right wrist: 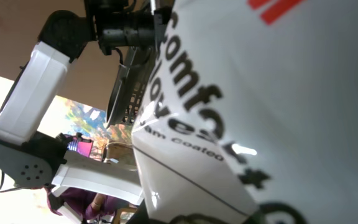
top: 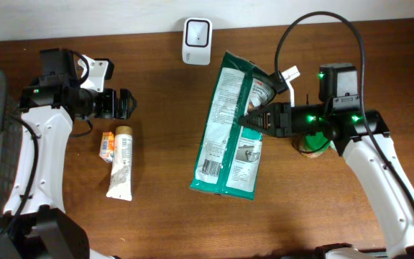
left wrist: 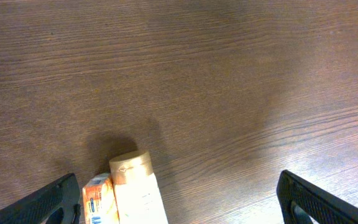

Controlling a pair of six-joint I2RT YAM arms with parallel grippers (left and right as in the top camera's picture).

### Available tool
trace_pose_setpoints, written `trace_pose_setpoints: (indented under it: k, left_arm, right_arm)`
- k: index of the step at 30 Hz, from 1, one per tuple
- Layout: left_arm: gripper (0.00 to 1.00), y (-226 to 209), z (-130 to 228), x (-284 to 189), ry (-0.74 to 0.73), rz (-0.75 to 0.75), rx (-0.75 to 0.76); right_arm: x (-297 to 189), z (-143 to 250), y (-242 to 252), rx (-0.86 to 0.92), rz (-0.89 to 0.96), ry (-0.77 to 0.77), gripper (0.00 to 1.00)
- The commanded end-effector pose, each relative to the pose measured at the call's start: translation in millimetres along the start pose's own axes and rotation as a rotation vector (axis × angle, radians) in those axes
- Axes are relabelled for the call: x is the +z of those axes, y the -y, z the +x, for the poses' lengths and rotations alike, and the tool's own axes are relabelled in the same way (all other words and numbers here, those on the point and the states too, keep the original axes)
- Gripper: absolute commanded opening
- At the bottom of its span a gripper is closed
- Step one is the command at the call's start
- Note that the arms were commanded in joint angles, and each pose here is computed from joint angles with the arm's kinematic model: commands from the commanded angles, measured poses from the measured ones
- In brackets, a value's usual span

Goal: Scan the item barcode
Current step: 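Release with the left gripper and lift the pack with the right, then hold the gloves pack up to the scanner with the right gripper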

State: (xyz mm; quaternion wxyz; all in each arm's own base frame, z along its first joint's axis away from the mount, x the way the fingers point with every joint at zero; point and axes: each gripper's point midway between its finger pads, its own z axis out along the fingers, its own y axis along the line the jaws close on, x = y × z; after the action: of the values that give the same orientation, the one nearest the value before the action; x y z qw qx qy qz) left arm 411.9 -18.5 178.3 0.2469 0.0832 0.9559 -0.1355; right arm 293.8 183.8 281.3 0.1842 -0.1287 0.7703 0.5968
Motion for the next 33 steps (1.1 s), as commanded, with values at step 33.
trace_pose_setpoints:
  k: [33]
  left_arm:
    - [0.99,2.0,-8.4,-14.5,0.042,-0.013,0.008]
  right_arm:
    - [55.3,-235.8,82.5,-0.83,1.014,0.487,0.04]
